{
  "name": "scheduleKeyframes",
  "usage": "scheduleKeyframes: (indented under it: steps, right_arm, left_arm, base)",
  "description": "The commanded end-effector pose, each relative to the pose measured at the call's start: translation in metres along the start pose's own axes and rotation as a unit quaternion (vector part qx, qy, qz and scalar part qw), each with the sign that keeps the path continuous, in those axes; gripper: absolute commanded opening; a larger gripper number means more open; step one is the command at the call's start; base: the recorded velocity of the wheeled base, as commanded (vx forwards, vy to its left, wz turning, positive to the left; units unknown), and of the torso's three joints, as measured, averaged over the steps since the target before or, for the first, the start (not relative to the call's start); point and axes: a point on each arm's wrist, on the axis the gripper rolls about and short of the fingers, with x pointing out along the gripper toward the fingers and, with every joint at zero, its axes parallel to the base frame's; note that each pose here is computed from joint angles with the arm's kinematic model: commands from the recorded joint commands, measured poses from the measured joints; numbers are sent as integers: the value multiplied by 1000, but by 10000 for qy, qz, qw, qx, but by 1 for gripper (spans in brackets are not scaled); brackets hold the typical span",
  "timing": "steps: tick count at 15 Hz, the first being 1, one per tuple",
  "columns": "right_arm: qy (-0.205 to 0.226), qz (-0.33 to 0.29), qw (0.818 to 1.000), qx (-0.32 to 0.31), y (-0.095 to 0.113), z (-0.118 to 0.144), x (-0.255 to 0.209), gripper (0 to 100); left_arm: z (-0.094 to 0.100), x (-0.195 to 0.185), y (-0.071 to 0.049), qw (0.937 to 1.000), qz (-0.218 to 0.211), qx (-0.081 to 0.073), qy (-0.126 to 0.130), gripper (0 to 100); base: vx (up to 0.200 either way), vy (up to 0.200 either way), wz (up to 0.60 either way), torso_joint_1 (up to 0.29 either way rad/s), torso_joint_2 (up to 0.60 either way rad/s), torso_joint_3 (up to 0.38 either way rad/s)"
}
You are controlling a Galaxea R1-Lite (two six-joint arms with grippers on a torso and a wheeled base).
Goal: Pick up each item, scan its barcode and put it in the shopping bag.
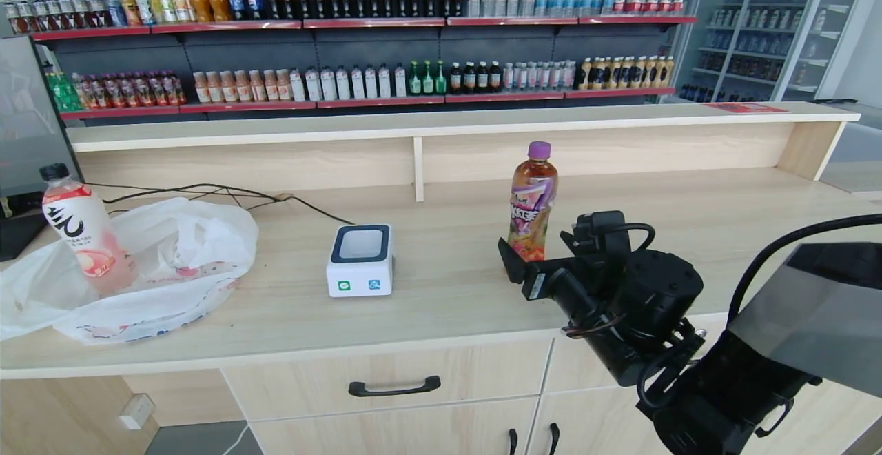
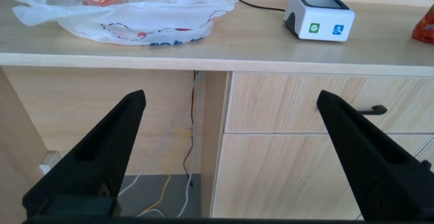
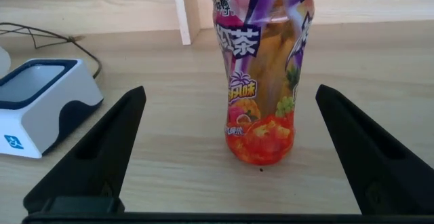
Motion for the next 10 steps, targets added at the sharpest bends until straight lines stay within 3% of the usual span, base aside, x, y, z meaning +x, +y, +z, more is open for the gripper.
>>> scheduleKeyframes:
  steps: [1,10]
  right_arm:
    - [-68,-80,9999,-31,-1,-9,17,100]
    - [-456,-31,9990,17,-3,-21,59,100]
  left_arm:
    - [0,0,0,10000,0,-2,-2,100]
    - [0,0,0,10000,0,-2,-25,100]
  base:
    - [0,0,0,0,0,0]
    - [0,0,0,0,0,0]
